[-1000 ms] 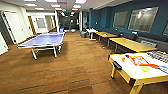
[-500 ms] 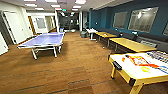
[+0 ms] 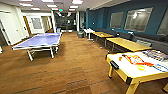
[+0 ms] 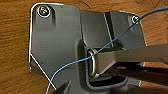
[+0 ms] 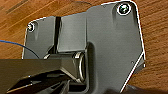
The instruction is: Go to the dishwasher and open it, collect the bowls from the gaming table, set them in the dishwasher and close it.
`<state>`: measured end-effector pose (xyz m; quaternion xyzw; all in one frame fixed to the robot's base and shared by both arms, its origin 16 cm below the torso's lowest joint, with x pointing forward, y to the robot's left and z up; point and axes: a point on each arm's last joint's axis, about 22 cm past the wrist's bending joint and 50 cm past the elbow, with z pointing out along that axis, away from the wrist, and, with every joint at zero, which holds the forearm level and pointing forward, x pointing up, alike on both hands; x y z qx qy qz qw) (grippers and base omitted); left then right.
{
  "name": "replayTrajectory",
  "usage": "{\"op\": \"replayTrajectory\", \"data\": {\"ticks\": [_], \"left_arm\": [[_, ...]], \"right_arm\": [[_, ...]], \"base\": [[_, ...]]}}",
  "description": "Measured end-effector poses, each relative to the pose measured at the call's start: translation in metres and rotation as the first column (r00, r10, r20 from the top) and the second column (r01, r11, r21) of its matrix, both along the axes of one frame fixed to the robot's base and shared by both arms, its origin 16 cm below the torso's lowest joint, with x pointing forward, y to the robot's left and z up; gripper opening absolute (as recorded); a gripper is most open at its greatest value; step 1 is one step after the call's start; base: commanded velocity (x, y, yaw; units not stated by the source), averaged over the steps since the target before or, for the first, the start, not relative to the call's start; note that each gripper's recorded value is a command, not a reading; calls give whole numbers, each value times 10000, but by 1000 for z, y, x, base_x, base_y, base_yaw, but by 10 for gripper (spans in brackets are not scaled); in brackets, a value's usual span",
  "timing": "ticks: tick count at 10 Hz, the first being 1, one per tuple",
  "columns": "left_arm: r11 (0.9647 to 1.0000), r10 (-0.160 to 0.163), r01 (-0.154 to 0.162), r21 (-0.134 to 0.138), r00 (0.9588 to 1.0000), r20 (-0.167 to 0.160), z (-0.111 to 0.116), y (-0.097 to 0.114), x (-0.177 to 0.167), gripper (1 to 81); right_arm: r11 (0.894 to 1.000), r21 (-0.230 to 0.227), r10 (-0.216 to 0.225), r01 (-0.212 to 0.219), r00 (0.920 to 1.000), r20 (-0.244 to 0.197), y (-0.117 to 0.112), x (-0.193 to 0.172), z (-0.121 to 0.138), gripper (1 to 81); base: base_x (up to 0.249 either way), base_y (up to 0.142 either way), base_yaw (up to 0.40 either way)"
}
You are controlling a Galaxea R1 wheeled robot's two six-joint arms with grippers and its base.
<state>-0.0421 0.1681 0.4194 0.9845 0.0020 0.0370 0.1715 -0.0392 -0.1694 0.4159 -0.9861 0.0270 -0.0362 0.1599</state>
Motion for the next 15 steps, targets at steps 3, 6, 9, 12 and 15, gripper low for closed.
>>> {"op": "replayTrajectory", "data": {"ticks": [3,6,9,12,15], "left_arm": [[10000,27,-29,83,9997,239,-1,6,15,811],[10000,20,-21,34,9998,191,0,2,13,811],[10000,7,-7,40,9999,112,0,3,7,811],[10000,12,-12,44,9998,175,0,3,12,811],[10000,10,-11,45,9999,156,0,3,10,811]], "right_arm": [[10000,65,21,-19,9998,-180,5,-13,1,811],[10000,34,15,-15,10000,-63,3,-3,0,811],[10000,35,25,-24,9998,-187,3,-13,0,811],[10000,37,19,-19,9999,-143,3,-11,0,811],[10000,42,19,-18,9999,-143,3,-11,0,811]], "base": [[0,0,-345],[0,0,-348],[0,0,-348],[0,0,-348],[0,0,-348]]}}
